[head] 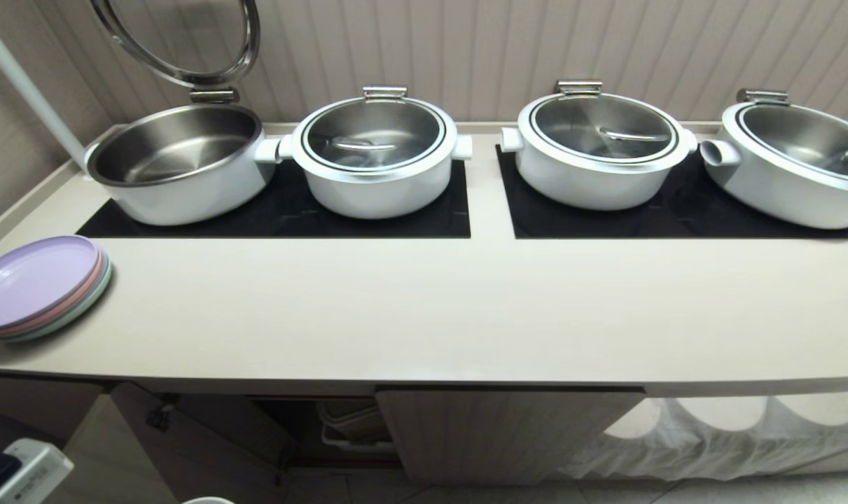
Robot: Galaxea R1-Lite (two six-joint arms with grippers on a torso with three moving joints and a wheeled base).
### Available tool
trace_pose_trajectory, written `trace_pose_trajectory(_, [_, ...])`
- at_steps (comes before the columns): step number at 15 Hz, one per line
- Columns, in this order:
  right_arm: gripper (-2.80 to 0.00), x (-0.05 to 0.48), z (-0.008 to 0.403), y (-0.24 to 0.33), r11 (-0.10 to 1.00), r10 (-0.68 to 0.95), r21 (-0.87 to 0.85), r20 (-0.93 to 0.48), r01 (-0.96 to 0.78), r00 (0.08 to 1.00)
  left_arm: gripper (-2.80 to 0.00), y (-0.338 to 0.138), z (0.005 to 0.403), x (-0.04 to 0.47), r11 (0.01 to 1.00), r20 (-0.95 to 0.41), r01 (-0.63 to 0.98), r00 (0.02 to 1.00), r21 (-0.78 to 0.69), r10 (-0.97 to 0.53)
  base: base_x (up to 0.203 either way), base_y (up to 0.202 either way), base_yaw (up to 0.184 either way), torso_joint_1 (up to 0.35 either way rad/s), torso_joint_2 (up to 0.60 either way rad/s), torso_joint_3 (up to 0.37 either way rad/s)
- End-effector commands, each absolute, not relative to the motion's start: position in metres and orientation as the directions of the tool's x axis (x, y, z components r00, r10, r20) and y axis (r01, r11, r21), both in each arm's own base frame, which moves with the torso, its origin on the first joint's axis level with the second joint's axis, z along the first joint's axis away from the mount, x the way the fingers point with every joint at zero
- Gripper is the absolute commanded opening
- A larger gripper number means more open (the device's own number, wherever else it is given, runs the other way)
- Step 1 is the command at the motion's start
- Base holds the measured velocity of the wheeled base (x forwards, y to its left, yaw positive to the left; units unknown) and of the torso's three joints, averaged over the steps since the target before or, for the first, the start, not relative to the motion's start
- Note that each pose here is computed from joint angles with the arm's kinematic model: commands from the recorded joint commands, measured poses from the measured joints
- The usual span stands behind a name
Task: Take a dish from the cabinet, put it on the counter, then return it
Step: Place it on the table
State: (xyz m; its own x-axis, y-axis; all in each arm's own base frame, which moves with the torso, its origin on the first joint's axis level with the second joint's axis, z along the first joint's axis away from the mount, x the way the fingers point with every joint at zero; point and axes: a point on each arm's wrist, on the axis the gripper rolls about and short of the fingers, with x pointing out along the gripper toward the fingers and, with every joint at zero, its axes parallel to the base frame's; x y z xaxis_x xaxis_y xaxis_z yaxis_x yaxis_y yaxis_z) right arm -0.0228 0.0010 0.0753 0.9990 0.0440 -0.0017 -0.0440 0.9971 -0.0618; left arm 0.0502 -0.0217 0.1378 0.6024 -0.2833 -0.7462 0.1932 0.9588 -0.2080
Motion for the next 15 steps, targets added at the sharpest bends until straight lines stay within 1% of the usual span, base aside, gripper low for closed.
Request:
trace_pose_trajectory(1, [-2.8, -0.0228, 0.0753, 0.001, 0.997, 0.044, -0.063, -0.002, -0.044, 0.999, -2.8, -0.0217, 0.136, 0.0496, 0.96, -0.761, 0.192, 0.585, -0.205, -0.28, 0.0, 0.0, 0.0, 0.076, -0.15, -0.062])
trace_pose_trajectory(4, [-2.8, -0.0228, 0.0753, 0.001, 0.997, 0.045, -0.063, -0.002, -0.045, 0.999, -2.8, -0.022, 0.1362, 0.049, 0.958, -0.762, 0.201, 0.582, -0.204, -0.284, 0.0, 0.0, 0.0, 0.07, -0.14, -0.069])
trace_pose_trajectory(8, [-2.8, -0.0228, 0.0752, 0.001, 0.997, 0.046, -0.06, -0.003, -0.046, 0.999, -2.8, -0.0228, 0.1438, 0.0513, 0.956, -0.742, 0.202, 0.604, -0.211, -0.292, 0.0, 0.0, 0.0, 0.0, 0.0, 0.0])
trace_pose_trajectory(15, [-2.8, -0.0228, 0.0752, 0.001, 0.997, 0.045, -0.06, -0.003, -0.045, 0.999, -2.8, -0.0224, 0.1413, 0.0499, 0.955, -0.746, 0.206, 0.597, -0.215, -0.296, 0.0, 0.0, 0.0, 0.0, 0.0, 0.0])
